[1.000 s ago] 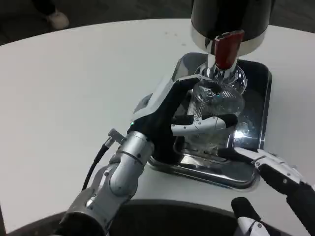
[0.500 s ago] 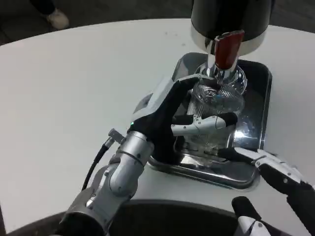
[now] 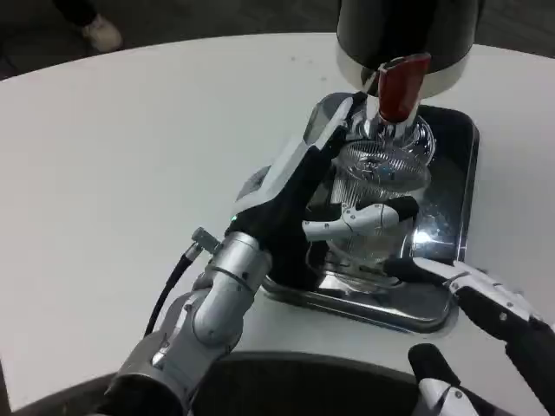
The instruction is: Grasp the cup under the faucet to collect the drink, then remove the cup.
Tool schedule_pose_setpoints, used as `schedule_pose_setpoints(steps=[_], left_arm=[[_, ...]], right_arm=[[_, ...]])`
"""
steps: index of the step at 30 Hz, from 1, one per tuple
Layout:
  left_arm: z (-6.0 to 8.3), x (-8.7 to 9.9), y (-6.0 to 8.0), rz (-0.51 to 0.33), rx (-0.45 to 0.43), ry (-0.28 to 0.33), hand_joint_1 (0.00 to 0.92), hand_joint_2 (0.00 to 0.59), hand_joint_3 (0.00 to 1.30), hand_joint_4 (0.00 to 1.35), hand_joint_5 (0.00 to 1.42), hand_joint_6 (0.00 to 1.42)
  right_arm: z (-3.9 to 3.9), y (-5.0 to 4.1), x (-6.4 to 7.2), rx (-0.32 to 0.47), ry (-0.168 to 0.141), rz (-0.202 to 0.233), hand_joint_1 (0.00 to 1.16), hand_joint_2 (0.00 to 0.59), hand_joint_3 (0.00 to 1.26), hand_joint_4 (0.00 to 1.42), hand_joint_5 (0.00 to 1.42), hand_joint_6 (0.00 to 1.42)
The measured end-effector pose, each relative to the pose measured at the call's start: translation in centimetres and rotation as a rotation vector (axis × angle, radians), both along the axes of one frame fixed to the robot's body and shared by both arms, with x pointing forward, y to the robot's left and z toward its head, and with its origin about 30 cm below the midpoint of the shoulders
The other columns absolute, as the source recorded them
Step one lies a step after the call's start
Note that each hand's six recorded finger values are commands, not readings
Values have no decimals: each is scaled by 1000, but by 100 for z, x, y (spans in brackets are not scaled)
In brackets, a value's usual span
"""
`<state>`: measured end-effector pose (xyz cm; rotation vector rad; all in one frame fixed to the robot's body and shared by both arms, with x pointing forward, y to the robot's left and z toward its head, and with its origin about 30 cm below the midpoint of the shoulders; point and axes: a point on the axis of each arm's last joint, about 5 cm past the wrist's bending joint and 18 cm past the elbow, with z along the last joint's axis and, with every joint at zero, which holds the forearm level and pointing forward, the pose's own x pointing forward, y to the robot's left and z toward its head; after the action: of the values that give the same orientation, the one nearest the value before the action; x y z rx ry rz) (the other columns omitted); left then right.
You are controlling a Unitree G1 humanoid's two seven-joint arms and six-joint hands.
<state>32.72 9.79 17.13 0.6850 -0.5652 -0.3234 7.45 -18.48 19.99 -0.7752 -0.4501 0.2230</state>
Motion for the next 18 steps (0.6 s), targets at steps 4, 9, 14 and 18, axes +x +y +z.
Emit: schedule_pose_setpoints(steps=[4, 9, 14, 18], left_arm=[[-4, 0, 3, -1, 1, 1, 356, 84, 0, 224, 665, 557], [-10, -3, 9, -14, 3, 1, 370, 70, 0, 150, 484, 431], [-13, -2, 33, -18, 9, 0, 394, 62, 0, 1, 222, 244], [-13, -2, 45, -22, 13, -1, 415, 54, 0, 0, 114, 137]], right_arm=[[-1, 2, 2, 2, -1, 0, 423, 517, 245, 215, 123, 75], [-4, 3, 7, 6, -2, -1, 422, 517, 246, 216, 130, 78], [-4, 6, 15, 9, -6, -1, 420, 516, 246, 216, 132, 79], [-3, 9, 21, 13, -11, 0, 417, 512, 246, 216, 133, 80]])
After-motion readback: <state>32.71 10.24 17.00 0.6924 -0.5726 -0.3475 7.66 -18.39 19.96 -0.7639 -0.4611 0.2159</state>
